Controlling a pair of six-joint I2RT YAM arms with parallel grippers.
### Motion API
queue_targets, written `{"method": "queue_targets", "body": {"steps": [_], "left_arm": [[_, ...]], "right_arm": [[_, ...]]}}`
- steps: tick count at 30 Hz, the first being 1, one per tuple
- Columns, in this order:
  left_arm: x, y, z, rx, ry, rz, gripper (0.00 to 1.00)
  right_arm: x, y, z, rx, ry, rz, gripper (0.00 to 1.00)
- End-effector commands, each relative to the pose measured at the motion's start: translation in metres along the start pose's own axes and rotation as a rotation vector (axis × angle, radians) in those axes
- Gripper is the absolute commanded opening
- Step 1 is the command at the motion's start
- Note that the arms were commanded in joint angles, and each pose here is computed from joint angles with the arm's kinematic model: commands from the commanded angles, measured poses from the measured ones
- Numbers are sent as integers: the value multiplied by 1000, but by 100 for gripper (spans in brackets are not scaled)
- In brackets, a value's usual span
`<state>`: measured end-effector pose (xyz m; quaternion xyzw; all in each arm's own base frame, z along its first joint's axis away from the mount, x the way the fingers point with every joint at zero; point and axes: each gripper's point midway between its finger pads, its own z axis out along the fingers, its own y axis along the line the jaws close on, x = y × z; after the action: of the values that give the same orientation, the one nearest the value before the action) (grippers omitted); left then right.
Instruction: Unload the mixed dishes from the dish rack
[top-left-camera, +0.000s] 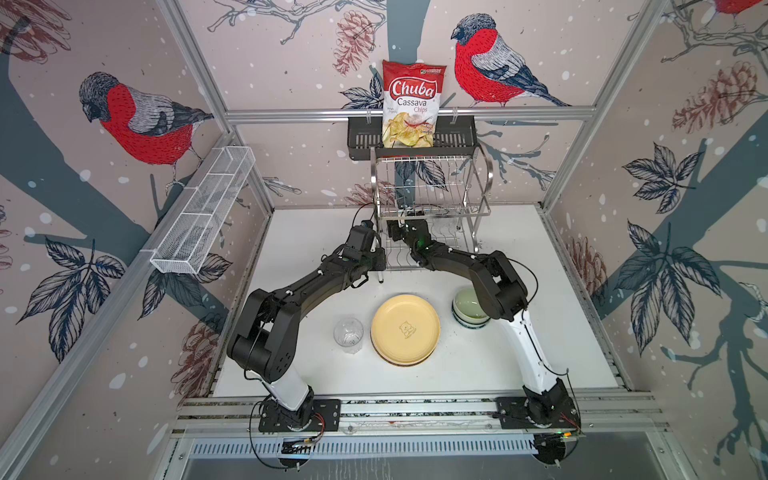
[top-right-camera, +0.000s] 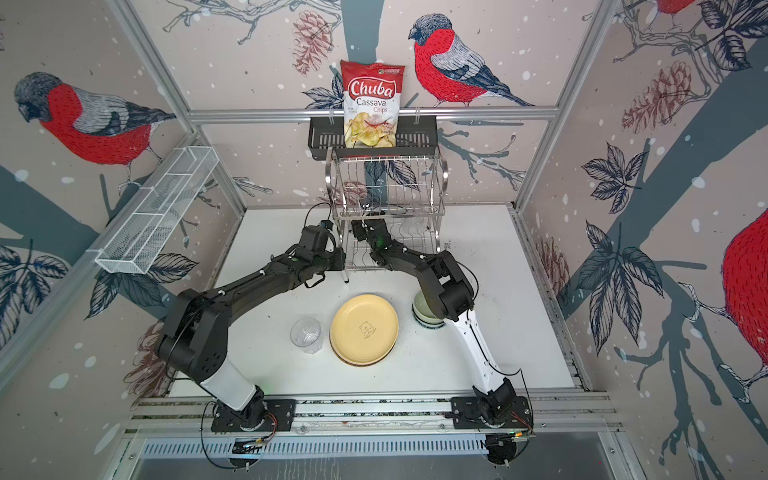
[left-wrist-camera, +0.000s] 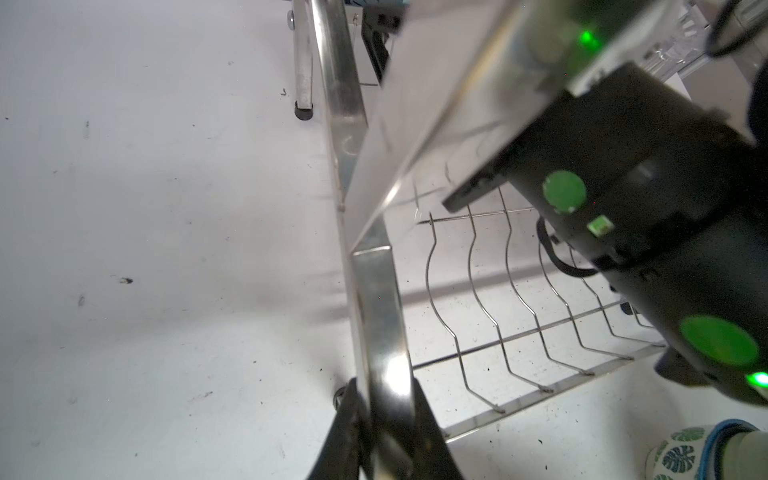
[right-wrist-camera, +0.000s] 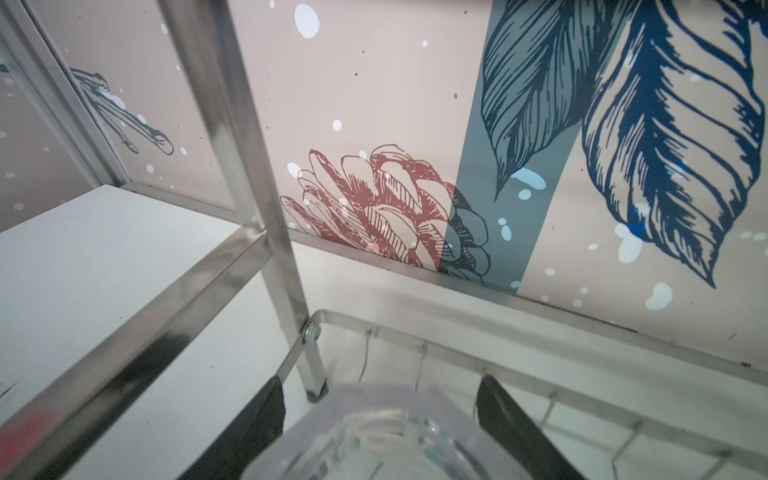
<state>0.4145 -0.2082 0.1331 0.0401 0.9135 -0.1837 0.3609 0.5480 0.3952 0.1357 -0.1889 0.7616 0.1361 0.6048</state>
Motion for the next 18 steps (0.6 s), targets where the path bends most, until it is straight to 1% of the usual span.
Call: {"method": "queue_targets", "body": {"steps": [1,8,12,18], "left_arm": [[5,-6,2,43,33,-68,15],[11,-4,0,40,45,-79,15],[13,-2,-3,31,43,-82,15],[11,-1,-6,22,36,-81,15]], "right_arm": [[-5,4,-16,-24,2,70,32],[-11,6,-48,-74,14,179,26],[-14,8,-58,-103,21,238,25],[-17,13,-70,-176,42,360,23]]}}
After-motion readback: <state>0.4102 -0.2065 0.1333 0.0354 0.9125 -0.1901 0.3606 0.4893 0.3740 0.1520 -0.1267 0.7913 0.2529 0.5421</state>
